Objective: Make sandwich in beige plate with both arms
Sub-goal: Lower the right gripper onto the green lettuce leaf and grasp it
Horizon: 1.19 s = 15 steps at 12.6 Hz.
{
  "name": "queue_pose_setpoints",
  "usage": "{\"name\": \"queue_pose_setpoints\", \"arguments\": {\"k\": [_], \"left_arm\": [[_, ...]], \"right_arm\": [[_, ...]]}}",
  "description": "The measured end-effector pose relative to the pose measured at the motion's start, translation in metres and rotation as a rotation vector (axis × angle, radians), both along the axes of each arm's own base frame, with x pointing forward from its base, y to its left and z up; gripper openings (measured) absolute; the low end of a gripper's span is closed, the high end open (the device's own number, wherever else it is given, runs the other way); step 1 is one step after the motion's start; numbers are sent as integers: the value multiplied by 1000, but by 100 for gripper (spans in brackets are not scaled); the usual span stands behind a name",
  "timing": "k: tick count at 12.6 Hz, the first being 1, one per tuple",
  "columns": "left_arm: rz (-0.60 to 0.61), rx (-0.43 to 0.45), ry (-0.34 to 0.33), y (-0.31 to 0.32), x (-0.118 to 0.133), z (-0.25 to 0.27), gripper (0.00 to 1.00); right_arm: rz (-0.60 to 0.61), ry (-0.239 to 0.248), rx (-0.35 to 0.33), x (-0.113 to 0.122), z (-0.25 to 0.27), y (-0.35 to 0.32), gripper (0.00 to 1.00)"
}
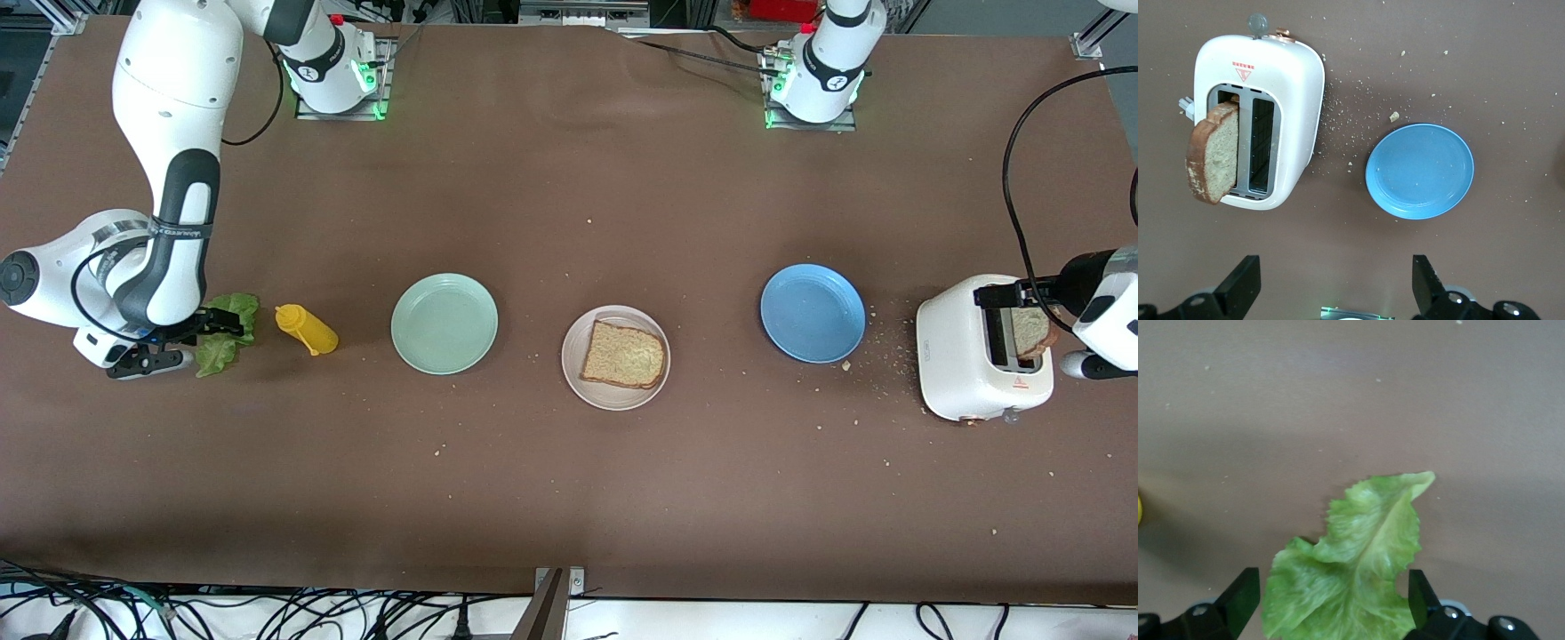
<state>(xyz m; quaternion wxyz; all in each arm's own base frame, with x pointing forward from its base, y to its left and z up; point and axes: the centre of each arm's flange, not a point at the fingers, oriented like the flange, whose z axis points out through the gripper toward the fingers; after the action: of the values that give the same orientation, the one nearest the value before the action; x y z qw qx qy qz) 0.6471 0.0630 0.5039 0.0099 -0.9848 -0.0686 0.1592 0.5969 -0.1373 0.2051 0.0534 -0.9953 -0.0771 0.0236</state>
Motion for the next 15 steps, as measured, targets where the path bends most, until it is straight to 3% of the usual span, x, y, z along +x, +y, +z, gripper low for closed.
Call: {"name": "queue_pose_setpoints", "arguments": {"k": [5,7,13,14,15], "left_arm": [[0,0,0,0,0,0,100],[0,0,0,0,0,0,100],[0,0,0,0,0,0,100],[0,0,0,0,0,0,100],[0,0,0,0,0,0,100]], "right_arm": [[-185,-63,112,-12,-22,-23,98],[-206,-72,115,-12,-30,-23,93],[-198,-84,103,-8,-29,-21,19],[-195,-85,103,-8,-29,-19,11],[-189,-84,101,-7,-28,-18,10]]}}
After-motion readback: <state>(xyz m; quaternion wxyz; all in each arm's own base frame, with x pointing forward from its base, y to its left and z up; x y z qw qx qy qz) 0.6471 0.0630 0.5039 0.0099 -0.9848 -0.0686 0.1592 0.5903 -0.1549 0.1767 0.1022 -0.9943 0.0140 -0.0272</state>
